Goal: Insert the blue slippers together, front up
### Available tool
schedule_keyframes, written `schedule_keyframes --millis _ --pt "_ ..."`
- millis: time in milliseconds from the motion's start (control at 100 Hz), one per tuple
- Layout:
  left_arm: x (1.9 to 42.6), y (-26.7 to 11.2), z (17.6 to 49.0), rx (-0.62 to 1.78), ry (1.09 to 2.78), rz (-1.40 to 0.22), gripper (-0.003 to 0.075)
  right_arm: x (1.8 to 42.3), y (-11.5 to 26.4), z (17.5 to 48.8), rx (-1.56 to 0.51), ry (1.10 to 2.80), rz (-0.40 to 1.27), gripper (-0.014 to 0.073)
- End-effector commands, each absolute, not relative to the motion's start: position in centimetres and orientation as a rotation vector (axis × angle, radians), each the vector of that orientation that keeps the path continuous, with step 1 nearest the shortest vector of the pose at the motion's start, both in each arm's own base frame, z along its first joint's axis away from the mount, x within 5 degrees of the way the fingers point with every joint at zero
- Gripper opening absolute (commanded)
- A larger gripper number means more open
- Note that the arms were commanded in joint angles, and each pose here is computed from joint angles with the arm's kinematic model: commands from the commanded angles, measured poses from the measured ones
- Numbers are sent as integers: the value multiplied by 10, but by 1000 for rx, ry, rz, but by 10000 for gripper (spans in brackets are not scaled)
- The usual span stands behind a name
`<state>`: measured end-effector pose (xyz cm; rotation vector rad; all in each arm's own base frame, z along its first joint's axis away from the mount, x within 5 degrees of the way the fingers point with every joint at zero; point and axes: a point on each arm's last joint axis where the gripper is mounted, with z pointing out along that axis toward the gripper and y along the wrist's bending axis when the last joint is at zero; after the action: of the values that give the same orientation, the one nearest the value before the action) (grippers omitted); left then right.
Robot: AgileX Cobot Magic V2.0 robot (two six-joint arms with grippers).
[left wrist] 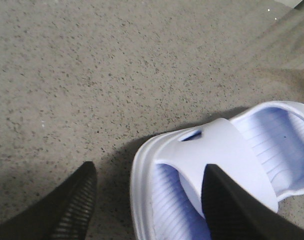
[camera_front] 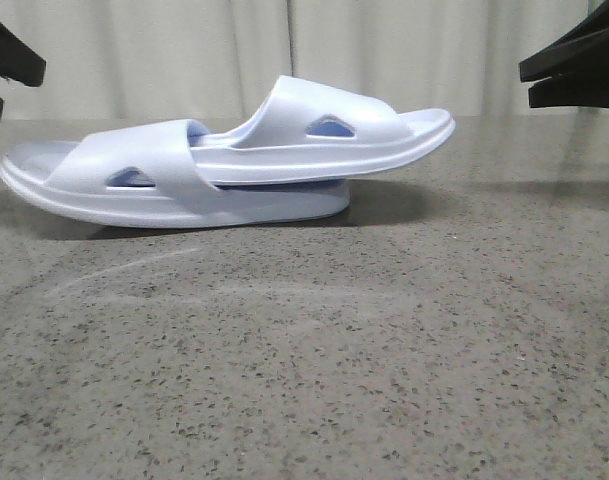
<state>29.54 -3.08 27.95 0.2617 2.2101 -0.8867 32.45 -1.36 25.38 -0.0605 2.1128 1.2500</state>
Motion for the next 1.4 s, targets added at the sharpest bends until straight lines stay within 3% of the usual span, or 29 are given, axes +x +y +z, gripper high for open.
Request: schedule_keyframes --millis 0,150,240,370,650,880,1000,1140,1390 --pt "290 -27 314 286 2099 -901 405 315 -10 283 -178 1988 1358 134" --pt "283 -26 336 342 2042 -881 344 314 -11 285 -183 1989 1349 123" --pt "277 -27 348 370 2012 -855 218 310 -10 288 -207 1995 1332 69" --pt "265 -28 362 400 1968 -815 17 302 -8 303 -245 1978 1271 -79" --pt "241 -29 388 432 1887 -594 15 276 5 345 -320 1924 1018 -81" --pt "217 -42 413 433 1755 -373 15 249 43 376 -467 1861 715 -80" --pt "201 -51 415 477 1693 -330 15 232 60 387 -503 1799 651 -80" --pt "185 -53 407 500 1668 -311 15 214 59 378 -421 1777 563 -80" --pt "154 -41 380 387 1584 -227 15 175 40 328 -190 1805 425 -80"
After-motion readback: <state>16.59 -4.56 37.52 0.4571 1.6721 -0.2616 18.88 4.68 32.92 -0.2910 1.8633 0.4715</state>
